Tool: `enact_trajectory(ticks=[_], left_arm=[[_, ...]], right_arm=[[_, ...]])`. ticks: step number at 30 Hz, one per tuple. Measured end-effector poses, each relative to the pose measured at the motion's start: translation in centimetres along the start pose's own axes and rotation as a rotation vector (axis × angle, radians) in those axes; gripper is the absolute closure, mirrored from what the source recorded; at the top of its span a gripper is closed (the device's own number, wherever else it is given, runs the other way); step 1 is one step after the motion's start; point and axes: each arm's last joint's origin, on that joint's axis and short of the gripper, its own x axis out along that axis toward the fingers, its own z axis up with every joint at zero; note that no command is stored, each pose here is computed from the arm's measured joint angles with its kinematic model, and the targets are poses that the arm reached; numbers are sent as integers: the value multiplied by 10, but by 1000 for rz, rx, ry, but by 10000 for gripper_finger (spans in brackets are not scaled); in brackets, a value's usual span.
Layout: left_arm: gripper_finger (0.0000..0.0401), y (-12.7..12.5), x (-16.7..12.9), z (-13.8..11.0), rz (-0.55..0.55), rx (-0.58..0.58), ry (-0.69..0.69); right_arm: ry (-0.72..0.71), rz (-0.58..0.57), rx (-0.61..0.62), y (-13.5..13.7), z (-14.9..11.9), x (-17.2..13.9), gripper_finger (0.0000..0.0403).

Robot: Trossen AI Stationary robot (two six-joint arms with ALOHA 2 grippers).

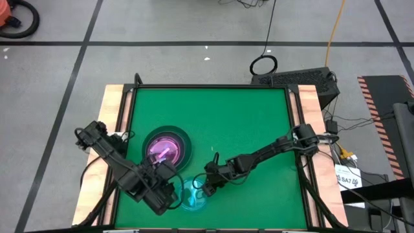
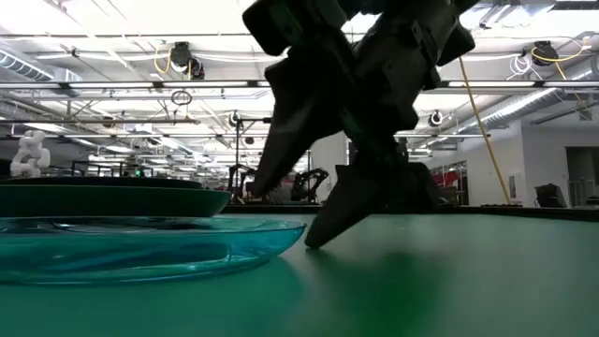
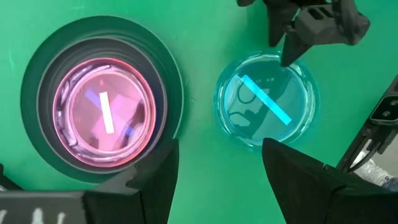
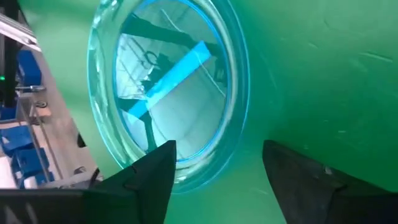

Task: Stack plastic plates
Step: Stack the transparent blue plate on top of the transparent pink plate

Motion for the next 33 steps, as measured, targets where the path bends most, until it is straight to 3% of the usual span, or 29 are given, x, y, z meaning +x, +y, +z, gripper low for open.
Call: enact_trajectory(ticks=[6, 17, 25, 33], left_arm=[[165, 0, 0, -1, -1, -14, 0], [165, 0, 0, 0, 6, -11, -16], [165, 13, -18, 0, -43, 5, -38], [165, 42, -50, 2, -103, -5, -187]], right_arm=[[-2, 48, 31, -4, 3, 16, 228], [6, 41, -3, -8, 7, 18, 394], [-7, 151, 14, 2, 22, 5, 400], [-100, 259, 55, 16, 48, -28, 400]])
